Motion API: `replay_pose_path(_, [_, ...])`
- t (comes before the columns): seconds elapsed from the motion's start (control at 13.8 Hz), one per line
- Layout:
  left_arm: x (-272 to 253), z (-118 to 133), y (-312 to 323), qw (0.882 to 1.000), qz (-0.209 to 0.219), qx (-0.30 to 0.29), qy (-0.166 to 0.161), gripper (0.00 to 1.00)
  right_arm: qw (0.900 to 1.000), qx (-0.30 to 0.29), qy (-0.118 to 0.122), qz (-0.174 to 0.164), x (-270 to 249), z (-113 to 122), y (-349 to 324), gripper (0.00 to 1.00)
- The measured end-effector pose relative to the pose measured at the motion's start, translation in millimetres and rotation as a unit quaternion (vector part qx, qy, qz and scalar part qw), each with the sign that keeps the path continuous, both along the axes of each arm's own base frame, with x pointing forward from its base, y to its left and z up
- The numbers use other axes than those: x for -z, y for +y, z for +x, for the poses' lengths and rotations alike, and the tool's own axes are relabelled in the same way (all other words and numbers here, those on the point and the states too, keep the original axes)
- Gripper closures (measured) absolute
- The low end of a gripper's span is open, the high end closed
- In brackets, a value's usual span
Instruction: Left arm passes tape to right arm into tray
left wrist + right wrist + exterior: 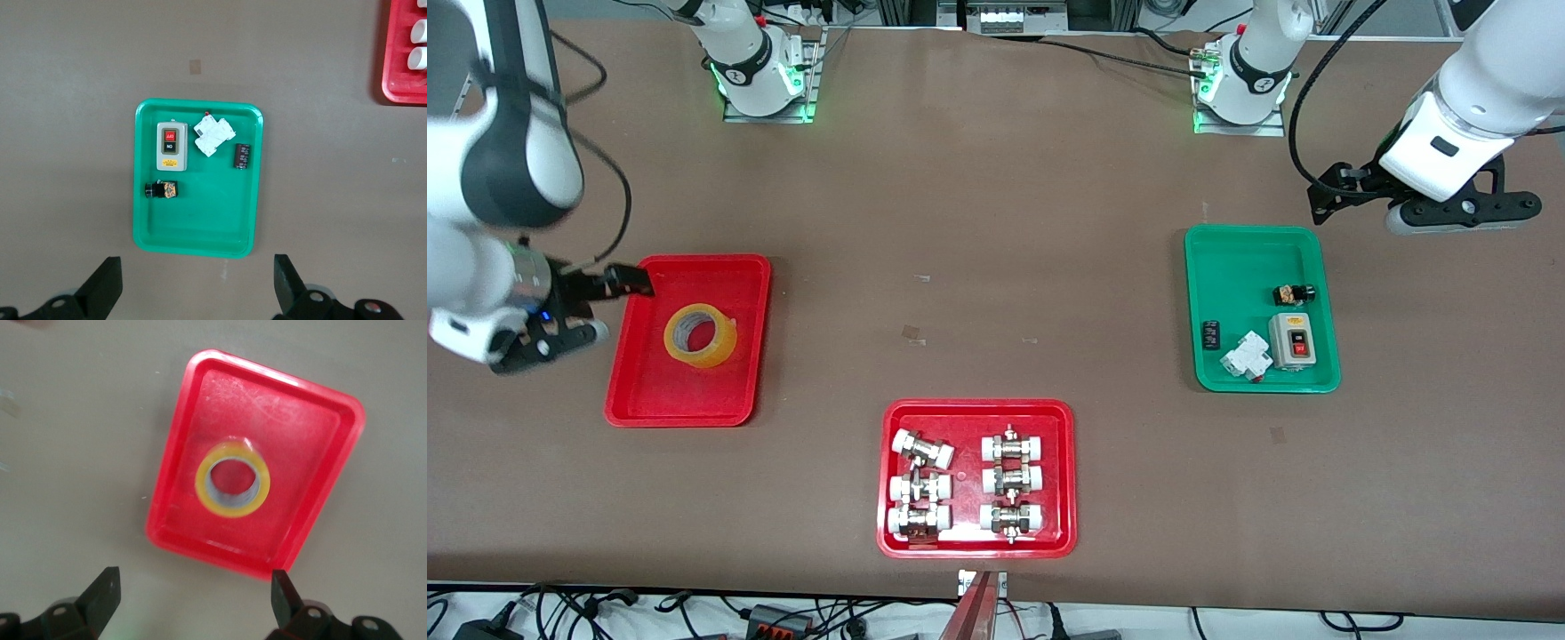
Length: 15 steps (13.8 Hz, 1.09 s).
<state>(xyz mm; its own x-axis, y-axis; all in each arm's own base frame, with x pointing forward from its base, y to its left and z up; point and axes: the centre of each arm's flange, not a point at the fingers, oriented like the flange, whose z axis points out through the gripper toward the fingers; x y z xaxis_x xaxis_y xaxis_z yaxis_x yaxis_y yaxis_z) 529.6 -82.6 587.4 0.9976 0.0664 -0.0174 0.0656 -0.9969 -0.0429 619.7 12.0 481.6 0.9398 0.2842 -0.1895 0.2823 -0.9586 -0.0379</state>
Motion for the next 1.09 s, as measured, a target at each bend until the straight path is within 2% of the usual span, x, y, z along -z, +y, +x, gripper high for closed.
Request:
replay_pose_path(0.29, [1.2,2.5,12.3,1.000,-0.001,0.013,0.002,0.00,0.997,0.053,-0.047,-0.011,-81.1,-46.7,9.0,0.00])
replay_pose_path(0.58, [1.8,4.1,12.5,0.999,-0.001,0.039,0.003,0.00,0.994,0.084,-0.073,-0.015,-116.0,-84.3,8.6,0.00])
replay_pose_path(0.73, [2.1,5.0,12.3,0.999,-0.001,0.040,0.004,0.00,0.990,0.110,-0.083,-0.017,-126.7,-93.9,11.6,0.00])
replay_pose_path(0.95, [3.4,6.0,12.2,0.999,-0.001,0.042,0.005,0.00,0.975,0.195,-0.107,-0.021,-147.3,-95.2,19.2,0.00])
replay_pose_path(1.09, [4.4,6.6,12.3,0.999,-0.002,0.043,0.006,0.00,0.972,0.203,-0.116,-0.019,-157.0,-94.3,27.3,0.00])
